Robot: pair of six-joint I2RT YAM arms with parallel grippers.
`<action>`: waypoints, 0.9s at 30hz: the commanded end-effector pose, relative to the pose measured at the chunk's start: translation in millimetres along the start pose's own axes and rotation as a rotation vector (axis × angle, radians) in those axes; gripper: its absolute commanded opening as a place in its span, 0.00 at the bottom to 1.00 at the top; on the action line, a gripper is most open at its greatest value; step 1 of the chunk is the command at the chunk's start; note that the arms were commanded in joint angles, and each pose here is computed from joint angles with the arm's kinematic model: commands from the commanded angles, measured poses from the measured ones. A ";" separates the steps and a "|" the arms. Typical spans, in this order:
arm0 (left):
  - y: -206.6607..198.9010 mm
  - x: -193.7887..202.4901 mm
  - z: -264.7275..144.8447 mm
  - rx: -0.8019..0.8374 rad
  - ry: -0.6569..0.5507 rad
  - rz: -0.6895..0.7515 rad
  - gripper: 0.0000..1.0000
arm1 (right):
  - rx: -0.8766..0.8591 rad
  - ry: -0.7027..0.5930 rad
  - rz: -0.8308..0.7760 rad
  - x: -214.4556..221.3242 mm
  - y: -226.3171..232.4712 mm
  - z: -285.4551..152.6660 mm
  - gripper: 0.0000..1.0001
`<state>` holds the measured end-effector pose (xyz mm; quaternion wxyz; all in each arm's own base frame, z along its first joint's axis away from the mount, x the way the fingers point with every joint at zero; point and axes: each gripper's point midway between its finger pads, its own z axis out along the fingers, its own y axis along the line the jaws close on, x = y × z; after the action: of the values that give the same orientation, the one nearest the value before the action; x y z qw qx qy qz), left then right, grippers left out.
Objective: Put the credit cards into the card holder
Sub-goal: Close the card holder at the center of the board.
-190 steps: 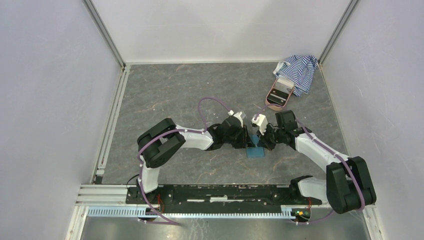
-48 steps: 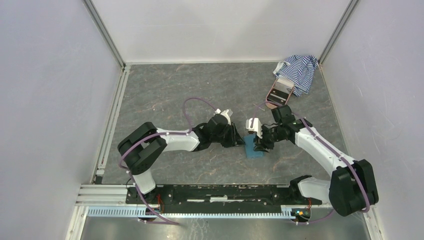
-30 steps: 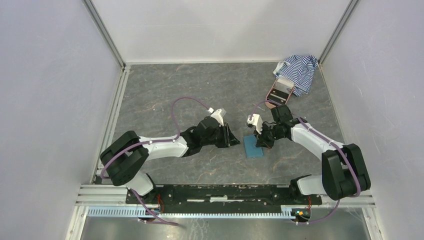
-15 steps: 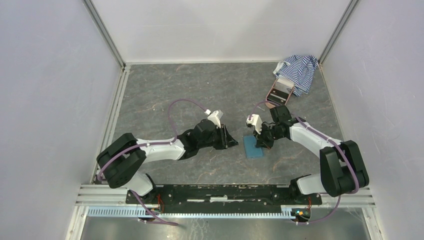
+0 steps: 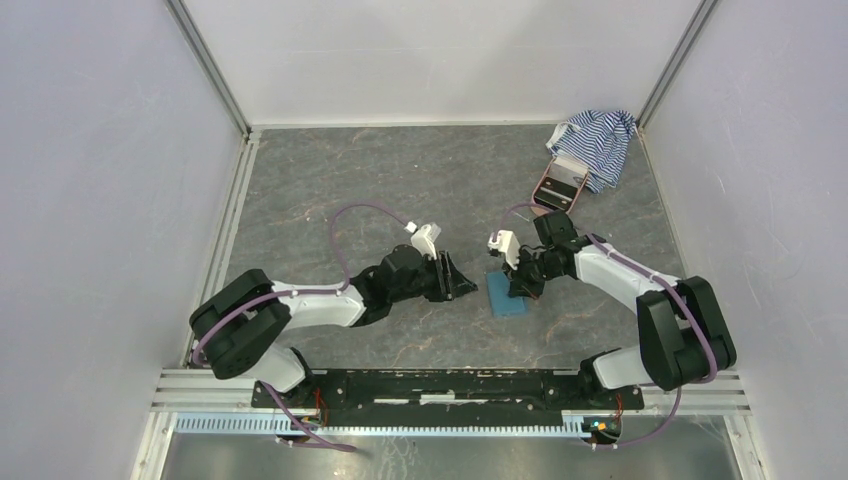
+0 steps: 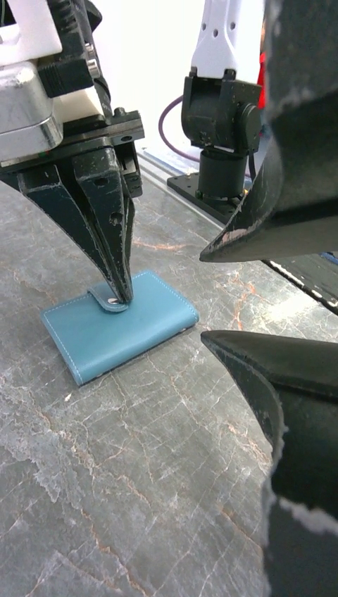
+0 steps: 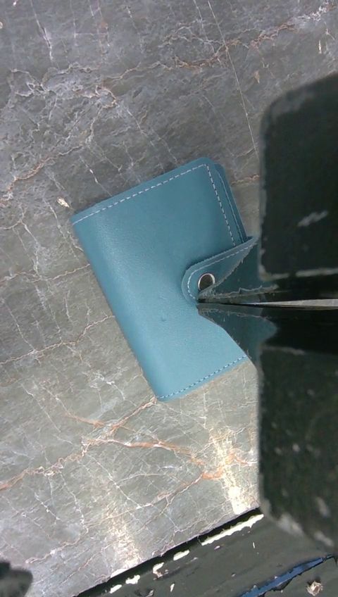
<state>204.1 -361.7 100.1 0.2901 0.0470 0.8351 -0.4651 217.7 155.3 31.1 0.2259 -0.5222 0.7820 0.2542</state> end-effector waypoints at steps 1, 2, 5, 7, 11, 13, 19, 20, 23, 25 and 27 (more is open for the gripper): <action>-28.7 -8.3 -6.9 0.140 -0.048 -0.062 0.50 | 0.018 0.007 -0.032 -7.4 -6.5 -2.7 0.00; -30.7 -5.4 -7.0 0.155 -0.039 -0.074 0.52 | 0.013 -0.034 -0.055 -17.6 -5.0 -9.2 0.00; -31.0 -0.5 -6.9 0.158 -0.028 -0.103 0.56 | 0.004 -0.171 -0.127 -47.1 1.3 -35.7 0.00; -30.4 0.0 -5.1 0.151 -0.026 -0.125 0.59 | 0.027 -0.241 -0.134 -53.8 -0.4 -53.5 0.03; -33.6 1.8 8.2 0.144 -0.011 -0.141 0.60 | 0.094 -0.320 -0.106 -46.6 -5.2 -72.5 0.15; -30.1 5.2 18.4 0.117 0.003 -0.149 0.60 | 0.142 -0.341 -0.089 -43.8 -10.9 -80.4 0.17; -4.6 15.8 44.1 -0.101 0.028 -0.130 0.55 | 0.214 -0.381 -0.024 -36.2 -23.5 -96.4 0.20; 0.6 19.3 46.3 -0.142 0.037 -0.120 0.55 | 0.214 -0.380 -0.013 -34.5 -24.5 -96.5 0.21; 12.4 25.8 55.4 -0.215 0.050 -0.107 0.52 | 0.198 -0.374 0.005 -31.9 -24.2 -95.2 0.21; 22.3 32.9 60.9 -0.257 0.071 -0.104 0.51 | 0.188 -0.375 0.003 -32.4 -23.2 -95.3 0.21; 29.3 37.3 64.8 -0.289 0.082 -0.096 0.51 | 0.187 -0.375 0.004 -31.7 -22.7 -95.0 0.21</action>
<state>206.9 -413.9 60.6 0.2385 -0.0012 0.8792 -0.4124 243.7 105.6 115.2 0.4104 -0.4396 0.7566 0.2567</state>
